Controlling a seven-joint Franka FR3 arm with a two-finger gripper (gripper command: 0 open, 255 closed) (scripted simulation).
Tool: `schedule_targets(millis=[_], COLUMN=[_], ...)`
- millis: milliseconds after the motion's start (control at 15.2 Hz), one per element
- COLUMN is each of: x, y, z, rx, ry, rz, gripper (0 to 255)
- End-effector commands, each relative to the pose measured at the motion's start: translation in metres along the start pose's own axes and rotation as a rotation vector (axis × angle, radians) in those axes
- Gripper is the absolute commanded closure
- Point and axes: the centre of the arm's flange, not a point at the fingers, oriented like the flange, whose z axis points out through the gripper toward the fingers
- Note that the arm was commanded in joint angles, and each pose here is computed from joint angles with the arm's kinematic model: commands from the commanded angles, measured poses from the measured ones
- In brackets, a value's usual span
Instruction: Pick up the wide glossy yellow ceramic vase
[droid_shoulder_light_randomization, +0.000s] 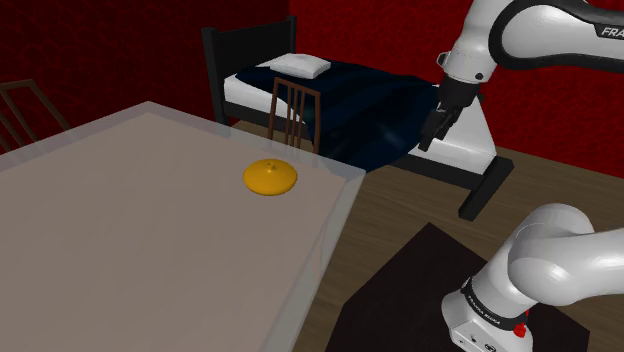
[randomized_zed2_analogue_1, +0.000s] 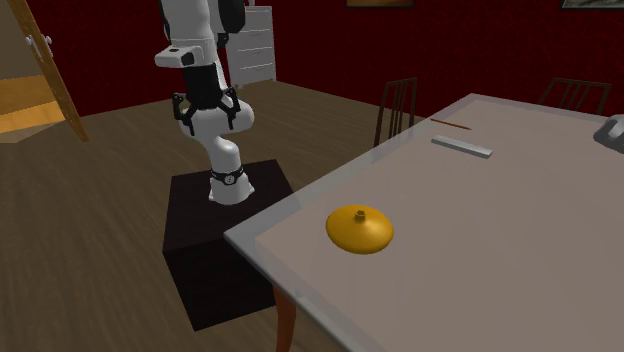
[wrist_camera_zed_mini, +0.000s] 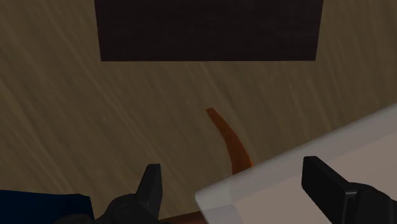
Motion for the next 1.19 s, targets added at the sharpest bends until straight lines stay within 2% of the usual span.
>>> schedule_targets(millis=[0, 1122], x=[0.000, 0.159], y=[0.000, -0.152], z=[0.000, 0.047], rx=[0.000, -0.020], ry=[0.000, 0.012], rz=[0.000, 0.043], gripper=[0, 0])
